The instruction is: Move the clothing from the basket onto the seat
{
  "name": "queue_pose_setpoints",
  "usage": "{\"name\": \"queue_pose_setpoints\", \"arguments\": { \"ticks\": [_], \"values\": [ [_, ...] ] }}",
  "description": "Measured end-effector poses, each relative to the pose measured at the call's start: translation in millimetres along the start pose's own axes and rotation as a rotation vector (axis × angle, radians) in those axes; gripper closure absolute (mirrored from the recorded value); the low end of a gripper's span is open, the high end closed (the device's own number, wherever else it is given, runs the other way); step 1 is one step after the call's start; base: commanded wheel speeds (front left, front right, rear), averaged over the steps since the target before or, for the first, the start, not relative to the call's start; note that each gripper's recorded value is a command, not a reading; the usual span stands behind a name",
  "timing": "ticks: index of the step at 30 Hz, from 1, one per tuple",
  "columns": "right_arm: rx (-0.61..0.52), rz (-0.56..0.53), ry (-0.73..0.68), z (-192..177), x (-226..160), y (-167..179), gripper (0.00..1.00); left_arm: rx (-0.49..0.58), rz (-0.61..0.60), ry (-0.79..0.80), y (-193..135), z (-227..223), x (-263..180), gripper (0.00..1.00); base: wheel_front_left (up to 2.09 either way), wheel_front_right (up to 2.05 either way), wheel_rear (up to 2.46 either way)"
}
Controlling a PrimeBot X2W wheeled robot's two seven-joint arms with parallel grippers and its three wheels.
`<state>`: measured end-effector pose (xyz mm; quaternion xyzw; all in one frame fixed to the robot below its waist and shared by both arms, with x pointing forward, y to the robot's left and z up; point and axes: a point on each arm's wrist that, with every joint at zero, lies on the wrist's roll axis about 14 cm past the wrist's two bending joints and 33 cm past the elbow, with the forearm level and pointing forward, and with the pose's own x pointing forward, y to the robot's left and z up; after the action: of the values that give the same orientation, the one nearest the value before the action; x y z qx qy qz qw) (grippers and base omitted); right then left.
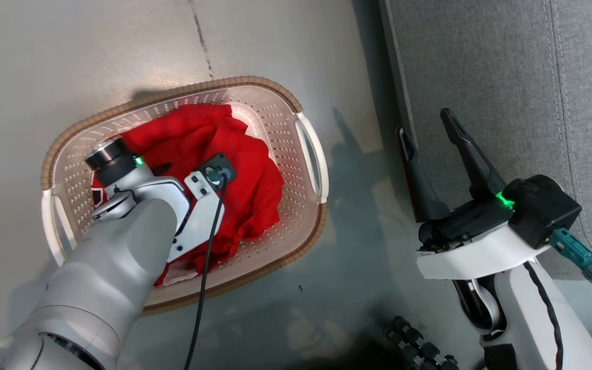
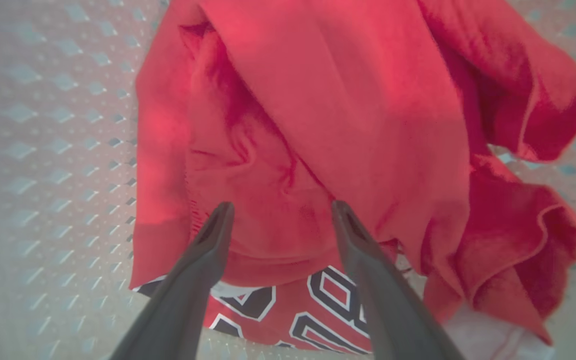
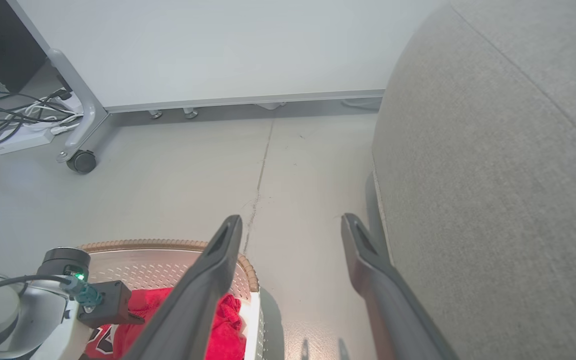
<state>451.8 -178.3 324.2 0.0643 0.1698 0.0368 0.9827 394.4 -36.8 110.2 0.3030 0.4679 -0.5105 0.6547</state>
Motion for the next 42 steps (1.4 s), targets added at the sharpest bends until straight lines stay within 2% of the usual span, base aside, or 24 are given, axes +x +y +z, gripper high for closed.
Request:
{"name": "queue_pose_setpoints", "arguments": {
  "ticks": [14, 18, 21, 32, 33, 34, 35, 37, 42],
  "values": [
    [-0.006, 0.016, 0.005, -4.3, 1.4, 4.1, 0.00, -0.025, 0.072, 0.108, 14.9, -12.7, 25.1, 0.00, 0.00, 0.00, 0.00],
    [-0.004, 0.013, 0.012, -6.3, -0.4, 3.7, 0.00, -0.009, 0.065, 0.135, 13.6, -18.0, 30.4, 0.00, 0.00, 0.00, 0.00],
    [-0.007, 0.007, 0.014, -6.4, -2.0, 1.9, 0.00, 0.066, 0.065, 0.163, 14.0, -23.7, 32.7, 0.00, 0.00, 0.00, 0.00],
    [-0.019, -0.005, 0.010, -5.1, -3.2, -2.3, 0.00, 0.029, 0.035, 0.204, 3.6, -32.7, 39.5, 0.00, 0.00, 0.00, 0.00],
    [-0.019, -0.005, 0.012, -6.0, -3.4, -2.1, 0.00, 0.023, 0.034, 0.216, 3.9, -36.0, 39.5, 0.40, 0.00, 0.00, 0.00],
    [-0.018, -0.004, 0.013, -6.6, -3.4, -1.7, 0.00, 0.027, 0.030, 0.224, 3.7, -38.6, 39.6, 0.97, 0.00, 0.00, 0.00],
    [-0.017, -0.004, 0.014, -7.0, -3.3, -1.4, 0.00, 0.046, 0.020, 0.227, 2.3, -40.0, 39.9, 1.00, 0.00, 0.00, 0.00],
    [-0.016, -0.002, 0.016, -7.7, -3.0, -0.8, 0.00, 0.071, 0.017, 0.233, 2.4, -42.6, 39.9, 1.00, 0.00, 0.00, 0.00],
    [-0.021, 0.001, 0.008, -5.3, -2.0, -0.4, 0.00, 0.051, 0.021, 0.231, 3.9, -42.8, 35.2, 1.00, 0.00, 0.00, 0.00]
  ]
}}
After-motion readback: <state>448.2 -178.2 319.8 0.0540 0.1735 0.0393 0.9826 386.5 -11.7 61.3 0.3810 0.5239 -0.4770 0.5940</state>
